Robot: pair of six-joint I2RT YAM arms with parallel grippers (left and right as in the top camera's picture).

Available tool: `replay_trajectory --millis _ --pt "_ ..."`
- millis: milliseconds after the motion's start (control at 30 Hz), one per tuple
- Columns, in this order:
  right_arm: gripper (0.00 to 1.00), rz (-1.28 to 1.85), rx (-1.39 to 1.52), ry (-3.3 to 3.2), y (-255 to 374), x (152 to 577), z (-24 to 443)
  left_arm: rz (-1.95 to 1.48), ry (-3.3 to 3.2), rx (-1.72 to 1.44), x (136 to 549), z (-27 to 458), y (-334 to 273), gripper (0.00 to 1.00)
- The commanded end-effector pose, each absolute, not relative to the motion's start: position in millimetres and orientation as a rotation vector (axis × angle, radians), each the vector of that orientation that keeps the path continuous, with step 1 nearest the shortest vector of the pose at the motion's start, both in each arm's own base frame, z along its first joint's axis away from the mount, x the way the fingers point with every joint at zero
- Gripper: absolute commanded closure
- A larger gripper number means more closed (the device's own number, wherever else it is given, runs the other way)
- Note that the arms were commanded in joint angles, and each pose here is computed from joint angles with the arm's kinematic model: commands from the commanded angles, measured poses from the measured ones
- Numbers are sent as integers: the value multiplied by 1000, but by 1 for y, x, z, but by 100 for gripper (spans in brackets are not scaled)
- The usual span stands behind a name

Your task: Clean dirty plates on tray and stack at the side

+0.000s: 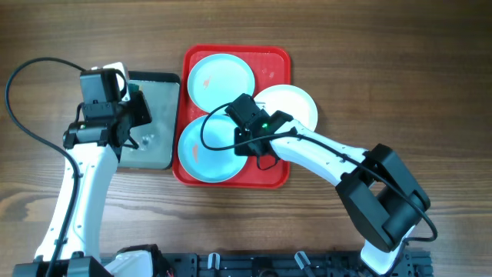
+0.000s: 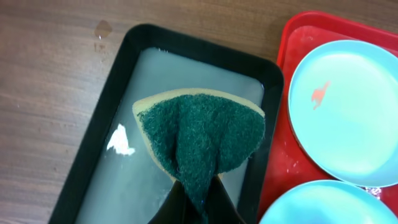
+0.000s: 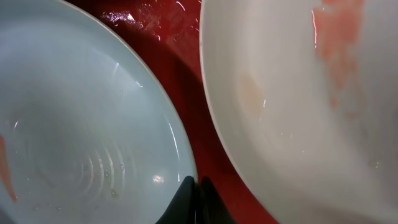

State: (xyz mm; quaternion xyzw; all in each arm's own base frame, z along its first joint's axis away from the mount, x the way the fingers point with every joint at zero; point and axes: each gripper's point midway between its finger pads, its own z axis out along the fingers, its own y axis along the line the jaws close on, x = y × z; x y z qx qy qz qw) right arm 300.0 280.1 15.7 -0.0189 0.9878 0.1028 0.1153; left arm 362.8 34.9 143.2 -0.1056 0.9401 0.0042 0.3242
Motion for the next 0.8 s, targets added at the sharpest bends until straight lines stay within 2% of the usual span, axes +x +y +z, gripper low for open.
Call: replay_trajectory --millis 0,533,700,767 --pt "96 315 -55 2847 281 307 31 -22 2497 -108 363 138 20 96" --pt "95 314 -56 2848 281 306 31 -66 2526 -36 360 133 7 96" --pt "90 327 -56 2820 284 312 33 -68 2561 -38 352 128 7 96" --pt "85 334 -55 2809 286 314 34 -68 2562 -38 352 128 7 96"
